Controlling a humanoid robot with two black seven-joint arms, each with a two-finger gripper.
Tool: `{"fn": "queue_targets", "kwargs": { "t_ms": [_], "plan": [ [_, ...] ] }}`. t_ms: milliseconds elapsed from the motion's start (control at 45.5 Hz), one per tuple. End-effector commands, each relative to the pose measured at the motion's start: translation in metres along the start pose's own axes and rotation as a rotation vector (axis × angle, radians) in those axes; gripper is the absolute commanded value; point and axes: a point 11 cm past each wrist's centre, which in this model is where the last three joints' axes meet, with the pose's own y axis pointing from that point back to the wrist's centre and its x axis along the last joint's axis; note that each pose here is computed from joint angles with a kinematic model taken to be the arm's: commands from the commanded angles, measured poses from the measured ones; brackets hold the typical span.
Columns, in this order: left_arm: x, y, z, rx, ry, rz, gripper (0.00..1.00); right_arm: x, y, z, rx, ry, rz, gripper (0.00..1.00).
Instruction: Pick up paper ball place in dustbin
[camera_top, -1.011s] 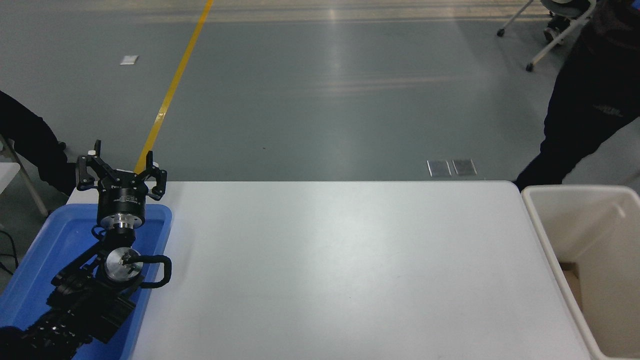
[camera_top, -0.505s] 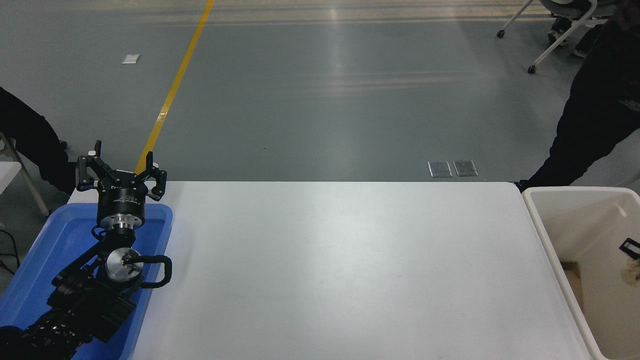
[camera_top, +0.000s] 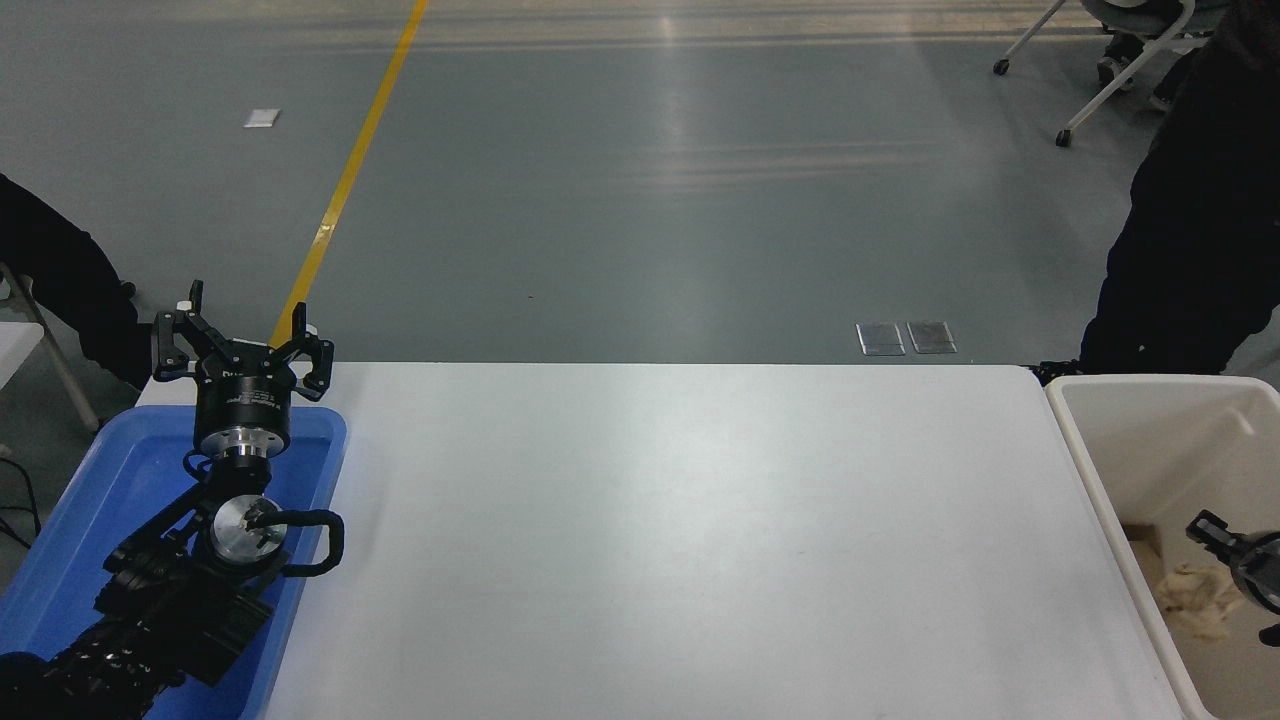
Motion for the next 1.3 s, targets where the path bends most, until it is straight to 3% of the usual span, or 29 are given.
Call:
{"fn": "queue_targets", "kwargs": {
  "t_ms": [0, 264, 418, 593, 769, 1275],
  "plan": [
    [0.000, 0.000, 0.000, 0.001, 0.000, 0.000, 0.99, 0.022, 0.008, -0.005, 0.016, -0.011, 0.017, 1.00],
    [0.000, 0.000, 0.000, 0.001, 0.000, -0.002, 0.99, 0.101, 0.078, -0.037, 0.132, 0.082, 0.000, 1.00],
    [-0.001, -0.001, 0.000, 0.001, 0.000, -0.004, 0.99, 0.116, 0.139, -0.082, 0.239, 0.189, -0.083, 1.00],
    [0.000, 0.000, 0.000, 0.003, -0.001, -0.002, 0.99, 0.092, 0.208, -0.144, 0.363, 0.383, -0.266, 1.00],
    [0.000, 0.000, 0.000, 0.003, -0.001, -0.002, 0.99, 0.060, 0.263, -0.181, 0.387, 0.571, -0.443, 1.00],
    [0.000, 0.000, 0.000, 0.004, -0.002, -0.003, 0.99, 0.012, 0.327, -0.220, 0.383, 0.863, -0.443, 1.00]
  ]
}}
